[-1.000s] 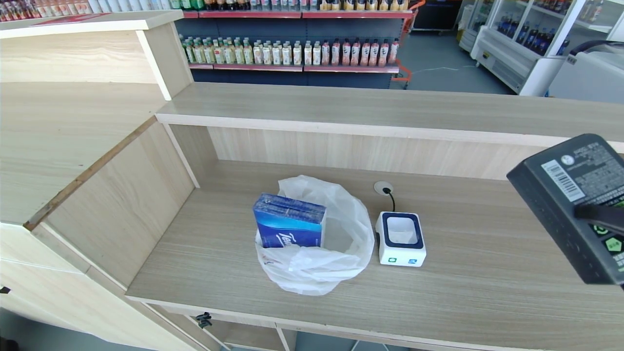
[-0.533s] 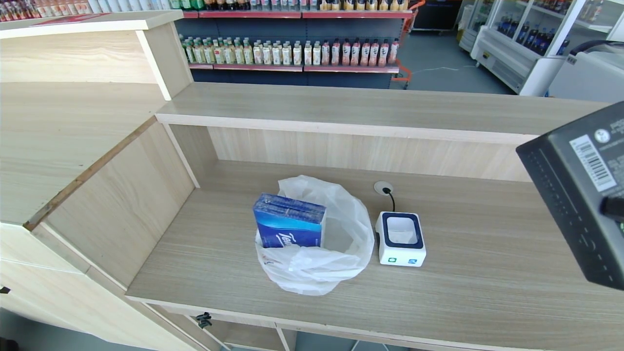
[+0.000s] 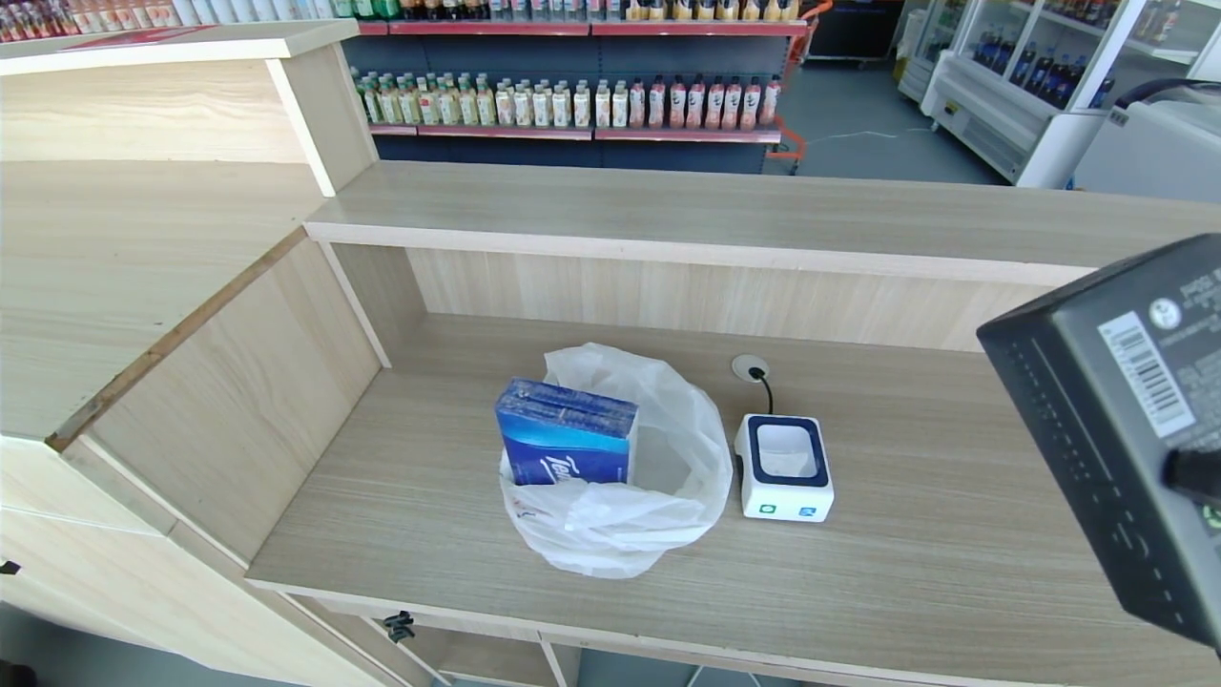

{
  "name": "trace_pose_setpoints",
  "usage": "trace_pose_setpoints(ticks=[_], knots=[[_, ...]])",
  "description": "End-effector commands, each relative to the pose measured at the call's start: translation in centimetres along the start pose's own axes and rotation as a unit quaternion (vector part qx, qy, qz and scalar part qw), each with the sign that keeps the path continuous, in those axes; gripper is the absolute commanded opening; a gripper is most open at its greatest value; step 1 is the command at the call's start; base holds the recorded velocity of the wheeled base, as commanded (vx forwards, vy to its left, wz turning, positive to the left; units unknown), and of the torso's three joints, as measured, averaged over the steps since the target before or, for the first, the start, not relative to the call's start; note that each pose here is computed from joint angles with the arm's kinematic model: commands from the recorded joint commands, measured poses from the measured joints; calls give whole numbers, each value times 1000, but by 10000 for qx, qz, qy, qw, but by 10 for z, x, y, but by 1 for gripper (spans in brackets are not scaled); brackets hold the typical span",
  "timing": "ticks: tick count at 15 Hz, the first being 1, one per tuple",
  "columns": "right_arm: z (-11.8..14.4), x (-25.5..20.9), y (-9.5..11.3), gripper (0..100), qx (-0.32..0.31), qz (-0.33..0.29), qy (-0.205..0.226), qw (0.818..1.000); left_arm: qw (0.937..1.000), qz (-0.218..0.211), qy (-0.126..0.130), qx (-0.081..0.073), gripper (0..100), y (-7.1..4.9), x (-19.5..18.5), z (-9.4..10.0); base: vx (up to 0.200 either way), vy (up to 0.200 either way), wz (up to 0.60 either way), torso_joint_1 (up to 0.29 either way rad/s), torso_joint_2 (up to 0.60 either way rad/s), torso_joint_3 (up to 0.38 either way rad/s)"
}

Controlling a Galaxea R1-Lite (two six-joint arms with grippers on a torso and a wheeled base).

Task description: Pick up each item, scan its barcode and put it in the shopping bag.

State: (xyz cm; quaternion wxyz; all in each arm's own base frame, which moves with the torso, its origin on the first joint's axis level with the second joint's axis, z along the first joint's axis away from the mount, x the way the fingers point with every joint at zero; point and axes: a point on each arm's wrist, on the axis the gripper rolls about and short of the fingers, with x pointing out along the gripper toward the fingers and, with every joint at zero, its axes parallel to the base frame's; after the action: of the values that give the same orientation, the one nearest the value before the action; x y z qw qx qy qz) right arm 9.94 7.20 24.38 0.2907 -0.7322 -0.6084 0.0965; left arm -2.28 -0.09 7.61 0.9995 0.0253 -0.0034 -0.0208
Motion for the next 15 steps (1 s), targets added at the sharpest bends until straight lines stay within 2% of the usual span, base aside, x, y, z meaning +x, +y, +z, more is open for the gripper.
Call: trace_pose_setpoints(ticks=[1,9,10,11,12,13,15], knots=[[5,-2,-6,0,-36,-164,-61,9998,10000,9,-1,1,100,0,0,0,0,0,0,0,0,0],[5,-1,-7,0,111,-165,-66,9998,10000,2,-2,1,100,0,0,0,0,0,0,0,0,0],[2,-1,-6,0,359,22,120,9993,10000,2,-2,1,100,0,0,0,0,0,0,0,0,0],[-1,0,-3,0,802,446,562,9942,10000,2,-2,1,100,0,0,0,0,0,0,0,0,0],[-2,-1,-1,0,1396,867,1057,9807,10000,2,-2,1,100,0,0,0,0,0,0,0,0,0],[-1,-3,3,0,2063,1227,1544,9584,10000,2,-2,1,100,0,0,0,0,0,0,0,0,0],[2,-2,15,0,3375,1828,2291,8945,10000,2,-2,1,100,0,0,0,0,0,0,0,0,0]])
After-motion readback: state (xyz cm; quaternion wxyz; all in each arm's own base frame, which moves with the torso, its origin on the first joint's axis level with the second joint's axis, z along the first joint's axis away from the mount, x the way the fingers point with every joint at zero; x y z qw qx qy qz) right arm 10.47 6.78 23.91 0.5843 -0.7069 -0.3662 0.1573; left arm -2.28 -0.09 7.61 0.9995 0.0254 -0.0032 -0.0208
